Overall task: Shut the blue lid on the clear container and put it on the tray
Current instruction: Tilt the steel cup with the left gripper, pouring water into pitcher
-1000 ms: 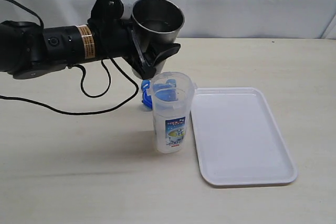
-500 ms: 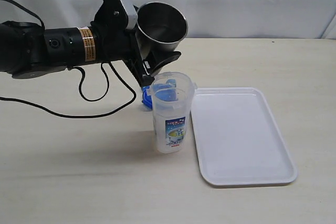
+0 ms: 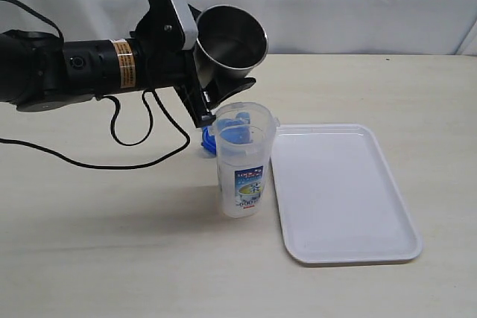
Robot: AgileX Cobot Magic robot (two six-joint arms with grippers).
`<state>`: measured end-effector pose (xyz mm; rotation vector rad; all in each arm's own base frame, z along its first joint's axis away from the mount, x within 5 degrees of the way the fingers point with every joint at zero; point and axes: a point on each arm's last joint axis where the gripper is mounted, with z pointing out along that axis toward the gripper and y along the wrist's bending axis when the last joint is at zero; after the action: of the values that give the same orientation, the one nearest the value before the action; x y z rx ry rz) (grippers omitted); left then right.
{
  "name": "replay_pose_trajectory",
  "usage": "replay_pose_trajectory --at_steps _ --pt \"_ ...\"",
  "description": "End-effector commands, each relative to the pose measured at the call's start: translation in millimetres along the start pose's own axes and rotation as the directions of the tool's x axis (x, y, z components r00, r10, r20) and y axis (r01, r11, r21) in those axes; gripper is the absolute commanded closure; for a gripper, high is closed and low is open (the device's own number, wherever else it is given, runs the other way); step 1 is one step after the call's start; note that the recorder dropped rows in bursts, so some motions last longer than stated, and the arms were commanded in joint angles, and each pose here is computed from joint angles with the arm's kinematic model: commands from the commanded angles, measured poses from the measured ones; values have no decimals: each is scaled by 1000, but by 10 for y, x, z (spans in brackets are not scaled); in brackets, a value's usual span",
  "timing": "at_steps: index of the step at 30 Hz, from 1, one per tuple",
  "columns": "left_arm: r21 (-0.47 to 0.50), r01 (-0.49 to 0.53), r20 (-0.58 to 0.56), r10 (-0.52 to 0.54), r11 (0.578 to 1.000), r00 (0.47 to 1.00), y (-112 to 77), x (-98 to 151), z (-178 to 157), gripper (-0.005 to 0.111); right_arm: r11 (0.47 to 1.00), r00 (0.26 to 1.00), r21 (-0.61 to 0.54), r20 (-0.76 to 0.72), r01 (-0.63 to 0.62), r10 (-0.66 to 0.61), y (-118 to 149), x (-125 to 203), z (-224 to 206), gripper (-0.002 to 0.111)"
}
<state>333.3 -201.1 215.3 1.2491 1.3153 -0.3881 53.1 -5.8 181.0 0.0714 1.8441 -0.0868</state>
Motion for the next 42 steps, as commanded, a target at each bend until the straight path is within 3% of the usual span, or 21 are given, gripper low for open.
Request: replay_pose_trajectory --at_steps 1,24,42 --pt "-11 -51 82 52 999 995 31 -137 0 107 1000 1000 3 16 0 0 -2 -11 -3 104" --pt "-24 -214 66 215 977 974 34 -125 1 107 1000 1000 3 16 0 0 -2 -11 -3 104" --pt "-33 -280 54 281 960 958 40 -117 1 107 1000 1000 3 16 0 0 -2 -11 -3 104"
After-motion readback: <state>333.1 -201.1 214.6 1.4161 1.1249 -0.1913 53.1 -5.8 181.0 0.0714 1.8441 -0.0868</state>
